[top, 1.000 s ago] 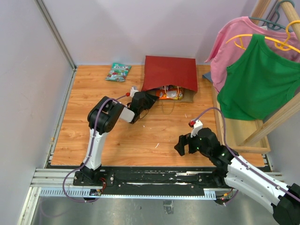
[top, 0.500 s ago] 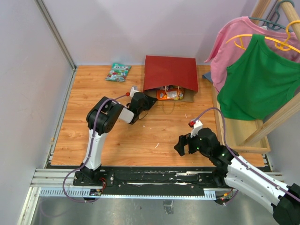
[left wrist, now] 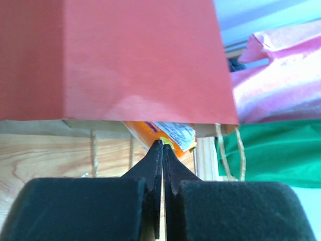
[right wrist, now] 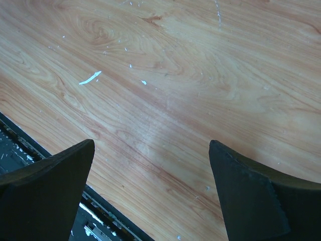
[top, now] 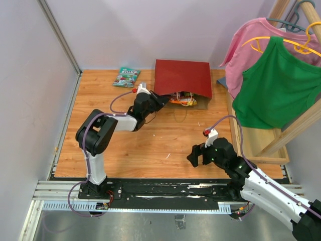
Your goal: Take the snacks out of the paper bag
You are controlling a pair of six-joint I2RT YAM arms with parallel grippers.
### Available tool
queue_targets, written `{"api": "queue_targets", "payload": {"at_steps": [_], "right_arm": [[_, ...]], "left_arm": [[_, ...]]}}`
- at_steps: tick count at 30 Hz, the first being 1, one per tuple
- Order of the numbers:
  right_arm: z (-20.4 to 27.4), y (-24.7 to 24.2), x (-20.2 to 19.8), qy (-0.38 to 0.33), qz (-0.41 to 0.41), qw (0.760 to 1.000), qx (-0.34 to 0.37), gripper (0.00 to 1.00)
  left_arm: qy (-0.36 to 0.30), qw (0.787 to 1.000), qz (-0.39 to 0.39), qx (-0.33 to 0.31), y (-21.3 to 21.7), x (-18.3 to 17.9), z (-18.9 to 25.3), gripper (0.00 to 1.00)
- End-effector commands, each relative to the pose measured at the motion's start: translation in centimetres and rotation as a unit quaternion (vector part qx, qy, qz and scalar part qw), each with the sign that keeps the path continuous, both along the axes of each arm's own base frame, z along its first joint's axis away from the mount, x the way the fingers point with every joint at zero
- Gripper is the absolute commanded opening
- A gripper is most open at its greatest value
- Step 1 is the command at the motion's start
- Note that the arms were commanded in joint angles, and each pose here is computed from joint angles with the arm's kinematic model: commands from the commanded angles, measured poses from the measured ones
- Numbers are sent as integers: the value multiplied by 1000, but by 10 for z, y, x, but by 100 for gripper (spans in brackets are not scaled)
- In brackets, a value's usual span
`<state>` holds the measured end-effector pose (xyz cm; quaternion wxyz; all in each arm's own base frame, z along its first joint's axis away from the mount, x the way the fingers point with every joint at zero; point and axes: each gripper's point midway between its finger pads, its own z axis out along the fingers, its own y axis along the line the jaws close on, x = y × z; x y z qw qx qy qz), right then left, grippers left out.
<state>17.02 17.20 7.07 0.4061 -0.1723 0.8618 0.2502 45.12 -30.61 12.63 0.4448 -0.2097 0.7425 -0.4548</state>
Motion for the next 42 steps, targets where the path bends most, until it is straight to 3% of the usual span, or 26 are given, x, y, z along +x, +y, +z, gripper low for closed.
{"api": "queue_targets", "payload": {"at_steps": [1, 10, 13, 20, 26, 35, 39, 42], "right_arm": [[-2, -11, 2, 5, -23, 1000, -13, 98], [3, -16, 0, -7, -32, 999, -5, 98], [1, -15, 0, -3, -29, 1000, -9, 98], [0, -13, 1, -1, -27, 1000, -10, 98], [-1, -13, 1, 3, -27, 1000, -11, 98], [0, -13, -1, 4, -24, 1000, -8, 98], [-1, -10, 0, 4, -22, 1000, -6, 98], [-3, -7, 0, 7, -16, 1000, -5, 98]], "left_arm": [[-50, 998, -38, 3, -1, -13, 51, 0], [-82, 996, -20, 24, 44, -71, 102, 0], [-81, 994, 3, 66, 69, -90, 112, 1], [-81, 972, 155, 156, 175, -147, 144, 1], [-51, 920, 321, 217, 268, -176, 149, 1], [55, 844, 458, 273, 361, -147, 143, 1], [57, 785, 528, 321, 404, -144, 163, 1], [51, 762, 551, 338, 419, -136, 170, 0]]}}
